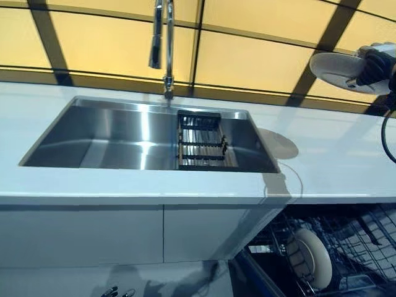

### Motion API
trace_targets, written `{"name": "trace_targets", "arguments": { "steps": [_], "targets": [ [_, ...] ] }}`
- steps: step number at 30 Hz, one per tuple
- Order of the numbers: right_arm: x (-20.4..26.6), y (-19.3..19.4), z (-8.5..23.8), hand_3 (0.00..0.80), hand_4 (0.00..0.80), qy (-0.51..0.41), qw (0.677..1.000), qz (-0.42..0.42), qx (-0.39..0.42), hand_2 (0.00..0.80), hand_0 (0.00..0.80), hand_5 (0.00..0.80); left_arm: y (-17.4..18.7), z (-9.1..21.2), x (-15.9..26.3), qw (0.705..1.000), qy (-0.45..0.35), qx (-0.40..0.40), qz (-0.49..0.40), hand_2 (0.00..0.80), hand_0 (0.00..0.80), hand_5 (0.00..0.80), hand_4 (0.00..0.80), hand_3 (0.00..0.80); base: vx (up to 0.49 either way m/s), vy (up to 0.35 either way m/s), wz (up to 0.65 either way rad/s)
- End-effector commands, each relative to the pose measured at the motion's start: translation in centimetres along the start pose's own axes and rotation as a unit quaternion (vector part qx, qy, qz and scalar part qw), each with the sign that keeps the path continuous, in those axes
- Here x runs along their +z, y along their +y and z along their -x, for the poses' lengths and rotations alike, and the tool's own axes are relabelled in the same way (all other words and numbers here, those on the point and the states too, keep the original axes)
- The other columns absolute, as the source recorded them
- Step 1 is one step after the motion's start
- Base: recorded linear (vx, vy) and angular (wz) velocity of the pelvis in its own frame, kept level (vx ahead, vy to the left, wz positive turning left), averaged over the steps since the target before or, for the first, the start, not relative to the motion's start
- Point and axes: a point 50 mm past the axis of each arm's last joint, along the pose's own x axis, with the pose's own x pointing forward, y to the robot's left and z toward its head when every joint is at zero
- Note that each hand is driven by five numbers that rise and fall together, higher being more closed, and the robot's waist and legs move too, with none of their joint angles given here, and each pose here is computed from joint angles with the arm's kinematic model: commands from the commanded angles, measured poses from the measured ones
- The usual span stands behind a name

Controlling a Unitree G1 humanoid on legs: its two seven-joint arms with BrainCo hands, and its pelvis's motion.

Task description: Take plates into dishwasher

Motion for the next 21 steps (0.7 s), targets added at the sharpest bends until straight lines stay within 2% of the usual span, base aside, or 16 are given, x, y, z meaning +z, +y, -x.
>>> {"name": "trace_targets", "arguments": {
  "steps": [1, 12, 21],
  "targets": [
    [-4.8, -3.6, 2.0, 0.8, 0.8, 0.068, 0.993, -0.061, -0.07, 0.8, 0.8, 0.8, 0.4, -0.4, 1.1, 0.999, -0.01, -0.007, -0.044, 0.0, 0.0, 0.0, 0.0, 0.0, 0.007, -0.014, -0.25],
    [-9.5, -0.7, 3.9, 0.8, 0.8, 0.127, 0.983, -0.132, -0.029, 0.8, 0.8, 0.8, 0.7, -0.5, 1.3, 0.998, -0.005, -0.011, -0.054, 0.0, 0.0, 0.0, 0.0, 0.0, 0.005, -0.025, -0.09],
    [-13.2, 2.2, 5.9, 0.8, 0.8, 0.182, 0.949, -0.256, 0.01, 0.8, 0.8, 0.8, 1.1, -0.4, 1.2, 0.999, -0.002, -0.009, -0.052, 0.0, 0.0, 0.0, 0.0, 0.0, 0.002, -0.015, -0.09]
  ]
}}
